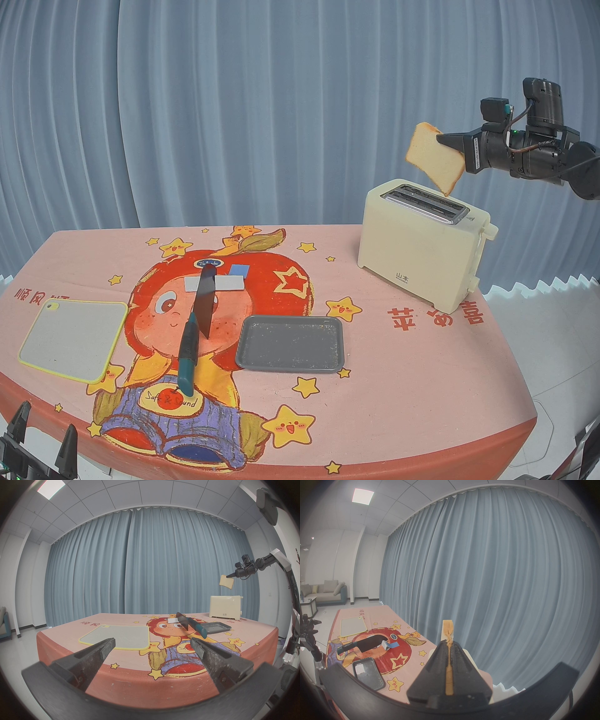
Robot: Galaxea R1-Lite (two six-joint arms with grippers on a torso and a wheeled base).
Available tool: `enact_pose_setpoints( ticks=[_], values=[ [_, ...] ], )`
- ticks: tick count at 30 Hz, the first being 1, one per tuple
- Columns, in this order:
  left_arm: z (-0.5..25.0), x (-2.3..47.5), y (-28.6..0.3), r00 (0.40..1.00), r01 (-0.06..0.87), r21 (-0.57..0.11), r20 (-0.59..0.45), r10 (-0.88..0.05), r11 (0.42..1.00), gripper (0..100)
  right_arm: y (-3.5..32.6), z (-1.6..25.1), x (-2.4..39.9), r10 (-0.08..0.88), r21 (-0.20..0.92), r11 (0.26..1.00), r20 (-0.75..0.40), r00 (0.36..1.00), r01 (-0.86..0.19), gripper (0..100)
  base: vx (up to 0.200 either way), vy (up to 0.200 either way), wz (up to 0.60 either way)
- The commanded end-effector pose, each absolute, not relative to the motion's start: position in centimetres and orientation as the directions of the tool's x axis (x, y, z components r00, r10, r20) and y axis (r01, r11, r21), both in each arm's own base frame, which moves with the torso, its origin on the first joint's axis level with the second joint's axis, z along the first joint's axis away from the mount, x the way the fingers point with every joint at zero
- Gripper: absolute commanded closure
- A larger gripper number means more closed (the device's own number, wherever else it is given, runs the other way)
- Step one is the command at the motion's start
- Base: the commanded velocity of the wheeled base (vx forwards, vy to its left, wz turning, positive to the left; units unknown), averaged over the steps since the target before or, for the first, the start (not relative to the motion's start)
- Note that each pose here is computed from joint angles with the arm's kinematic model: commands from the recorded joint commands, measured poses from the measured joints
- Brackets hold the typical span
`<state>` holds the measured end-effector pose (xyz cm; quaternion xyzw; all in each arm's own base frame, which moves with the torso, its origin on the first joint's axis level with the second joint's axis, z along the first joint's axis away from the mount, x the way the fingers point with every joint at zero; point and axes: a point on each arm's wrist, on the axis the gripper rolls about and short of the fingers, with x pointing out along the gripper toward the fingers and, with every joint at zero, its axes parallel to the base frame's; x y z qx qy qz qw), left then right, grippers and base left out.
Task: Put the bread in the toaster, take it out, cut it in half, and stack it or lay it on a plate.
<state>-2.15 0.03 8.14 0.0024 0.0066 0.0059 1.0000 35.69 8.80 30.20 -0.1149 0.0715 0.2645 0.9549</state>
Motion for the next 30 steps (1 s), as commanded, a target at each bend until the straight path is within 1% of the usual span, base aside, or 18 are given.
enact_pose_setpoints(
  ticks=[1,7,14,18,22,25,28,29,30],
  values=[
    [7.7,-2.0,0.0,0.999,-0.012,0.005,-0.032,0.012,1.0,0,8.8,30.7,35.0,0.489,-0.187,0.834,-0.186,0.852,-0.519,100,0.0,0.0,0.0],
    [7.7,-2.0,0.0,0.999,-0.012,0.005,-0.032,0.012,1.0,0,8.9,31.2,34.7,0.492,-0.191,0.833,-0.174,0.853,-0.519,100,0.0,0.0,0.0],
    [7.7,-2.0,0.0,0.999,-0.014,0.005,-0.032,0.014,1.0,0,9.4,32.2,32.8,0.504,-0.193,0.828,-0.156,0.849,-0.527,100,0.0,0.0,0.0],
    [7.7,-2.0,0.0,0.999,-0.012,0.005,-0.032,0.012,1.0,0,9.3,31.8,31.7,0.497,-0.194,0.83,-0.165,0.852,-0.522,100,0.0,0.0,0.0],
    [7.7,-2.0,0.0,0.999,-0.012,0.005,-0.032,0.012,1.0,0,9.6,31.4,29.9,0.517,-0.181,0.818,-0.184,0.836,-0.546,100,0.0,0.0,0.0],
    [7.7,-2.0,0.0,0.999,-0.012,0.005,-0.032,0.012,1.0,0,10.0,30.5,28.0,0.531,-0.154,0.81,-0.218,0.819,-0.566,100,0.0,0.0,0.0],
    [7.7,-2.0,0.0,0.999,-0.012,0.005,-0.032,0.012,1.0,0,10.1,29.4,25.7,0.522,-0.149,0.811,-0.251,0.815,-0.566,100,0.0,0.0,0.0],
    [7.7,-2.0,0.0,0.999,-0.012,0.005,-0.032,0.012,1.0,0,10.1,29.4,25.6,0.522,-0.149,0.811,-0.252,0.815,-0.566,100,0.0,0.0,0.0],
    [7.7,-2.0,0.0,0.999,-0.012,0.005,-0.032,0.012,1.0,0,9.9,29.1,24.4,0.524,-0.145,0.81,-0.26,0.811,-0.569,100,0.0,0.0,0.0]
  ],
)
